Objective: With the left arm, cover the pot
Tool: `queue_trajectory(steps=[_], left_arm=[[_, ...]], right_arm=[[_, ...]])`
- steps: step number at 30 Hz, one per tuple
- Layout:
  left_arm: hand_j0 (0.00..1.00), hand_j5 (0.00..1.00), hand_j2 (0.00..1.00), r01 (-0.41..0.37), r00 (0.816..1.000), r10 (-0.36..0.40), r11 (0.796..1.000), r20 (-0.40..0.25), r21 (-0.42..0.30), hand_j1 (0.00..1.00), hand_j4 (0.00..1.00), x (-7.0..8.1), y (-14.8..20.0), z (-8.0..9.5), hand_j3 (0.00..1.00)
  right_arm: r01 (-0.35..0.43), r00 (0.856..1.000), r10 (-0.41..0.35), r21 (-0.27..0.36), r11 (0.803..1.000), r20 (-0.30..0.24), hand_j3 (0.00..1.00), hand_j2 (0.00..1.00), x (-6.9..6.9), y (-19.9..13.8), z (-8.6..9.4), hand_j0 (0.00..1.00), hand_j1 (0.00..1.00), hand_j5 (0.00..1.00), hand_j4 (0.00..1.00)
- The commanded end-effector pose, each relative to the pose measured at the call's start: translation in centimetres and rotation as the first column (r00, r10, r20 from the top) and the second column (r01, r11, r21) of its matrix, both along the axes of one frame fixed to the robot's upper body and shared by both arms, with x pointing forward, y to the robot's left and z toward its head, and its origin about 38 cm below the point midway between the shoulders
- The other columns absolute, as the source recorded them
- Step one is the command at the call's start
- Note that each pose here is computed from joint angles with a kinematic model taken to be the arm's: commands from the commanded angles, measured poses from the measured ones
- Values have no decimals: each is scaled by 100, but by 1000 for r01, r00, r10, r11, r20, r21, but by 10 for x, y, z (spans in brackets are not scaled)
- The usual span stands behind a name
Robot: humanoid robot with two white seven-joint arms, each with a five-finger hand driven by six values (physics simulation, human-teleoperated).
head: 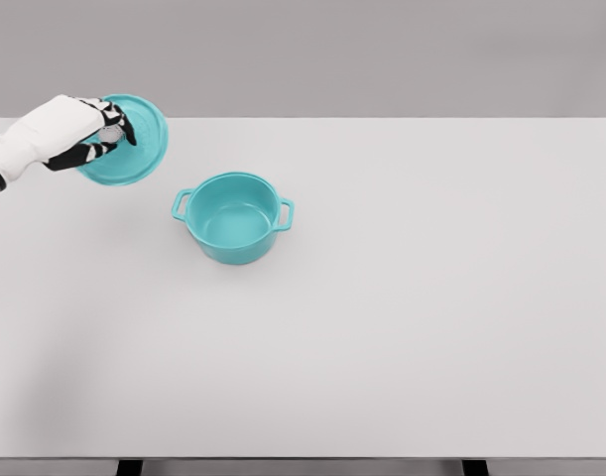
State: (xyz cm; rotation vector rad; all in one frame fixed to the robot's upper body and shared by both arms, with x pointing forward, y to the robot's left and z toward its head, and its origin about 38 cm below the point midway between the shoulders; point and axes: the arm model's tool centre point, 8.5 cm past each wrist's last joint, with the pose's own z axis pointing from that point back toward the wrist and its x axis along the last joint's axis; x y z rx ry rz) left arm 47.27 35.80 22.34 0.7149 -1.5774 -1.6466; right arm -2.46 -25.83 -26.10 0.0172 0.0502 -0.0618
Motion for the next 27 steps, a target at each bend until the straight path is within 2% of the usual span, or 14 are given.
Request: queue_trajectory(steps=[1,5,15,19,27], left_arm=[[46,46,46,17,999,-16,1000,39,-15,46,46,-1,-6,10,46],[46,46,46,35,998,-34,999,58,-20,46,46,-3,-12,16,46],[46,46,46,80,993,-76,996,94,-44,46,46,-11,-28,13,46],[46,46,46,116,991,-111,991,74,-61,46,46,-12,-40,7,46],[46,46,46,183,982,-176,978,73,-98,46,46,-17,-61,6,46]], right_arm=[[0,1000,0,0,1000,-1,100,100,0,0,0,100,100,100,100],[0,1000,0,0,1000,1,100,100,0,0,0,100,100,100,100],[0,1000,0,0,1000,-1,100,100,0,0,0,100,100,100,100],[0,1000,0,0,1000,1,100,100,0,0,0,100,100,100,100],[0,1000,0,0,1000,1,100,100,0,0,0,100,100,100,100]])
